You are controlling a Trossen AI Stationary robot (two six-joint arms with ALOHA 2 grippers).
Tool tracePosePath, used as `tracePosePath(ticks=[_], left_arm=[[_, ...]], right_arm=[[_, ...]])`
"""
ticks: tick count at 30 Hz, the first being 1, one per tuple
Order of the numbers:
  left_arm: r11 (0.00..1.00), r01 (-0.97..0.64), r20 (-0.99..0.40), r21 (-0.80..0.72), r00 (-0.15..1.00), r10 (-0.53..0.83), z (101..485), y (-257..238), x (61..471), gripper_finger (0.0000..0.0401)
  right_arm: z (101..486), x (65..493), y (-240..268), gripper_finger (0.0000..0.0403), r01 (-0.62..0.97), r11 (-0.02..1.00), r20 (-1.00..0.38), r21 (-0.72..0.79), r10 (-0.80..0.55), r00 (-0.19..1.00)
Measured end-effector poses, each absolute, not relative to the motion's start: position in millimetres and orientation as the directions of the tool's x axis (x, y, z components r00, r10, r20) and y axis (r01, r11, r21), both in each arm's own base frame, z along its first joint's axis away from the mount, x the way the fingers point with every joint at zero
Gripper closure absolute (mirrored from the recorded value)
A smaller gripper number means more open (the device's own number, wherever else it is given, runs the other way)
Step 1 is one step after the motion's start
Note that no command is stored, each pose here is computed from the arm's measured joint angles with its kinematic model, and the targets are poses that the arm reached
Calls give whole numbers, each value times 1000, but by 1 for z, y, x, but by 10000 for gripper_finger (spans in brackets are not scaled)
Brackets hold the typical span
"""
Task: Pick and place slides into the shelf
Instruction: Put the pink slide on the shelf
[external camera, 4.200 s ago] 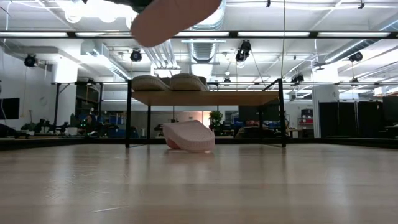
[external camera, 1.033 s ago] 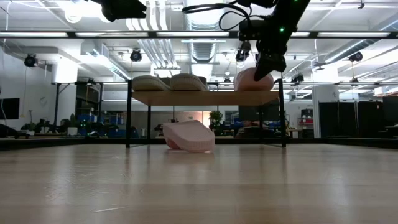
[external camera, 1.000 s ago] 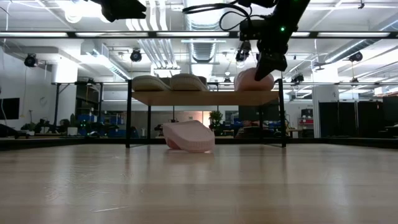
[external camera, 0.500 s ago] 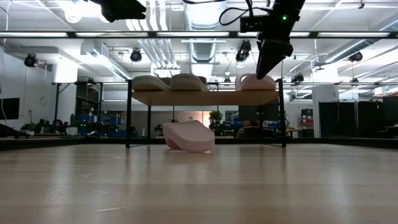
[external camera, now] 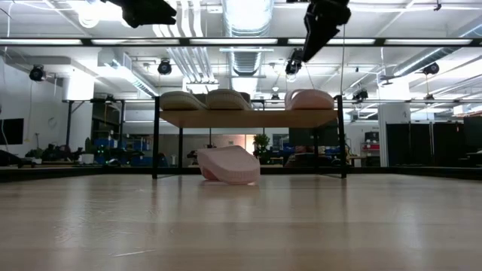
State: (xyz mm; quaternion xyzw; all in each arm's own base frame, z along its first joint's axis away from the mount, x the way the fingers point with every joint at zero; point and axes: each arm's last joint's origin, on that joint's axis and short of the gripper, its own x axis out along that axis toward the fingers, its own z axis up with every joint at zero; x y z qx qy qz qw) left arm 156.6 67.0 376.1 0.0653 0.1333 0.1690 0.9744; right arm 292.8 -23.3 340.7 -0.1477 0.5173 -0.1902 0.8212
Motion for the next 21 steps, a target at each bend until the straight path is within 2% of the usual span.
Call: tracePosePath(ticks=[13,21], left_arm=[[951,-288,-277,109,910,308,365,67,160,202],[980,-187,-317,62,927,198,351,58,169,202]], right_arm=[[366,293,-23,204,188,881,-757,-435,-471,454],[372,293,-23,204,173,878,-747,-446,-472,469]])
